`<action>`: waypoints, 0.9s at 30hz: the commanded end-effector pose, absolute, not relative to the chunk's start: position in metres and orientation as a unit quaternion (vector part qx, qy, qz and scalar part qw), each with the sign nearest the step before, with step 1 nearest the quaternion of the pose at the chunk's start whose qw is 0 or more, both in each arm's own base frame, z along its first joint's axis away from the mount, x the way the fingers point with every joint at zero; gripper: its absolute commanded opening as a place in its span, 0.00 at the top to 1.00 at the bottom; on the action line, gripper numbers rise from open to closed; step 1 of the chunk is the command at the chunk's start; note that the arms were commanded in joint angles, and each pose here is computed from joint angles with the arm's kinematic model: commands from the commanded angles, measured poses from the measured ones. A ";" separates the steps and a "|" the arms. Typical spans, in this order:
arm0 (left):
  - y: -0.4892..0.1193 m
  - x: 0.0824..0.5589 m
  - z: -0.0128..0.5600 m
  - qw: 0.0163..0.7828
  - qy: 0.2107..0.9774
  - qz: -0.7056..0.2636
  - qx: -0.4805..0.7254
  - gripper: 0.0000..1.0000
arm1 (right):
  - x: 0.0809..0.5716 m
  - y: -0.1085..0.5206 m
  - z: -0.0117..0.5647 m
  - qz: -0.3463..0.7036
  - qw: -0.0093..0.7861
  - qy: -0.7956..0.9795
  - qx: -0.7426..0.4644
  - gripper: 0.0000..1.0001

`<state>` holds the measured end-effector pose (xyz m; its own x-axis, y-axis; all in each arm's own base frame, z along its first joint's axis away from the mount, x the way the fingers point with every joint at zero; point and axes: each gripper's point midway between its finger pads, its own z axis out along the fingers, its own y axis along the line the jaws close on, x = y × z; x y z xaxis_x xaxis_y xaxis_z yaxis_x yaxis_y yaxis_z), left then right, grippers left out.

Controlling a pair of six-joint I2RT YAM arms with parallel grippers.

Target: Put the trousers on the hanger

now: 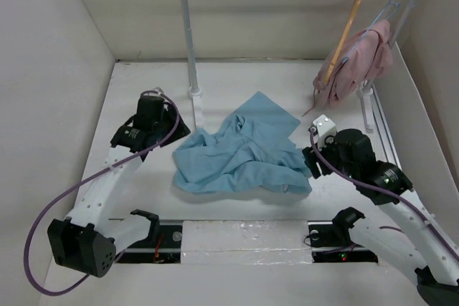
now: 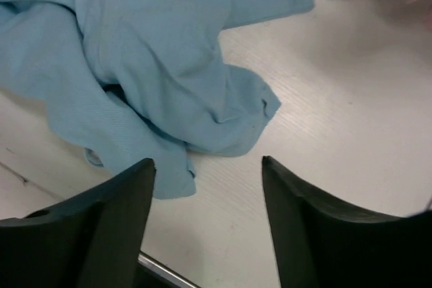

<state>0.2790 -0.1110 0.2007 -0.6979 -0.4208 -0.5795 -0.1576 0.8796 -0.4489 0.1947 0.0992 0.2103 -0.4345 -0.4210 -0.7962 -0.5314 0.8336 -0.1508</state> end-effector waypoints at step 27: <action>-0.089 0.303 0.116 0.334 0.911 -0.075 -0.231 1.00 | 0.326 0.140 0.283 0.042 0.555 0.795 -0.239 1.00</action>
